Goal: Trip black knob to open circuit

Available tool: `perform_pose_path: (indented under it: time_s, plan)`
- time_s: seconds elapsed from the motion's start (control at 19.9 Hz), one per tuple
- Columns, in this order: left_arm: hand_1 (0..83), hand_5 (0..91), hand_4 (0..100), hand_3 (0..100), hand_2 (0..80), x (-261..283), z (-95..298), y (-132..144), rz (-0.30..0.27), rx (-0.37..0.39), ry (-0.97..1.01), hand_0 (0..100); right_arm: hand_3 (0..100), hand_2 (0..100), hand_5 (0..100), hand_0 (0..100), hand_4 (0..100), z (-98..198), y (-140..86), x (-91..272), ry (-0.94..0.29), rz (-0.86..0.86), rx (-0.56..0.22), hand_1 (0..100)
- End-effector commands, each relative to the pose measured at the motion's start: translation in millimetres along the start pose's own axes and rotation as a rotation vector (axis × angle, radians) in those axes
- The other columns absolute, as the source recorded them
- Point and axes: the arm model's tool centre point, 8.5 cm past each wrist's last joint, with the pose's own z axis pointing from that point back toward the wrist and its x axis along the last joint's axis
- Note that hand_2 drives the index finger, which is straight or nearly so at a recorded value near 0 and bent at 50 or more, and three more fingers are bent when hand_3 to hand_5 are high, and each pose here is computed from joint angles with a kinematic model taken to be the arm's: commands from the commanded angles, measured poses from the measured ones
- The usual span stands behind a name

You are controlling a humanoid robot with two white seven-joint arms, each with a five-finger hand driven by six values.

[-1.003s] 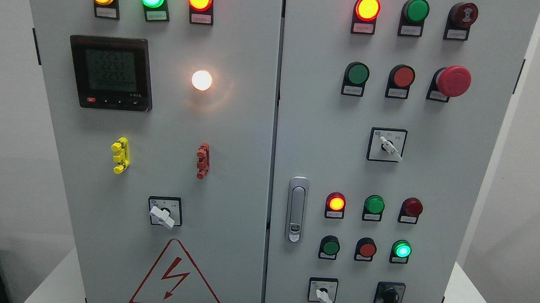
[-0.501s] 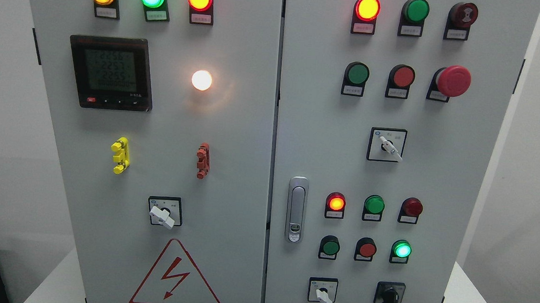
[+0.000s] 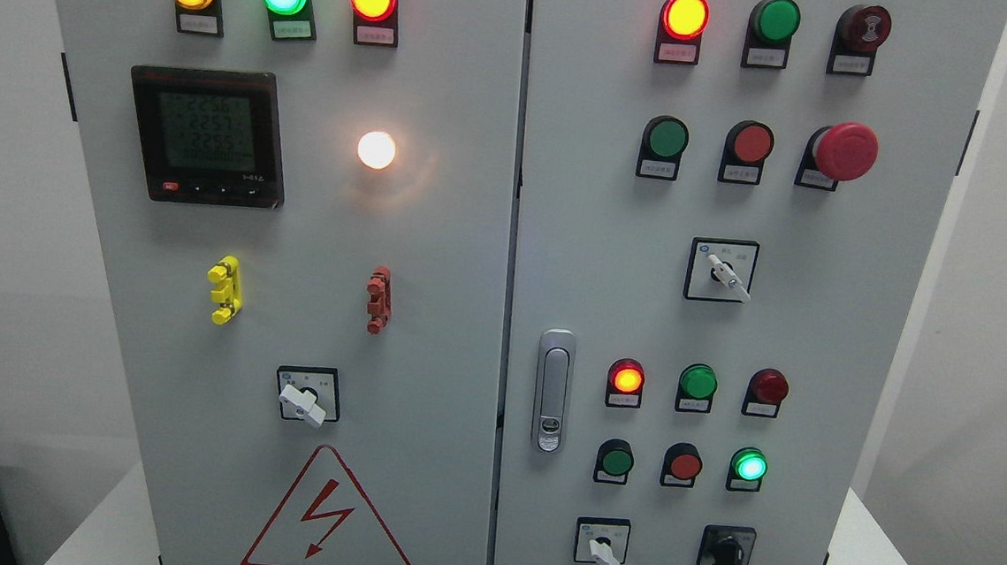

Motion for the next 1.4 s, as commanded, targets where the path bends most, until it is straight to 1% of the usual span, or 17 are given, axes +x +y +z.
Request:
perform_pose_path:
  time_s: [0.0, 0.45, 0.9, 1.35]
  plan:
    - [38.9, 0.0, 0, 0, 0.0, 2.8, -0.2, -1.0, 0.003, -0.001, -0.006, 12, 100, 0, 97, 100, 98, -7.8, 15.5, 15.9, -0.065, -0.01, 0.064, 89]
    - [38.9, 0.0, 0, 0, 0.0, 1.8, -0.1, -1.0, 0.003, -0.001, -0.004, 12, 100, 0, 97, 100, 98, -7.9, 11.1, 13.2, -0.059, -0.006, 0.056, 89]
    - [38.9, 0.0, 0, 0, 0.0, 2.6, -0.2, -1.0, 0.003, -0.001, -0.004, 12, 100, 0, 97, 100, 98, -6.8, -6.4, 12.0, -0.054, -0.004, 0.023, 89]
    - [38.9, 0.0, 0, 0, 0.0, 2.8, -0.2, -1.0, 0.003, -0.001, -0.006, 12, 100, 0, 97, 100, 98, -6.1, -9.3, 8.8, -0.045, -0.001, 0.02, 90]
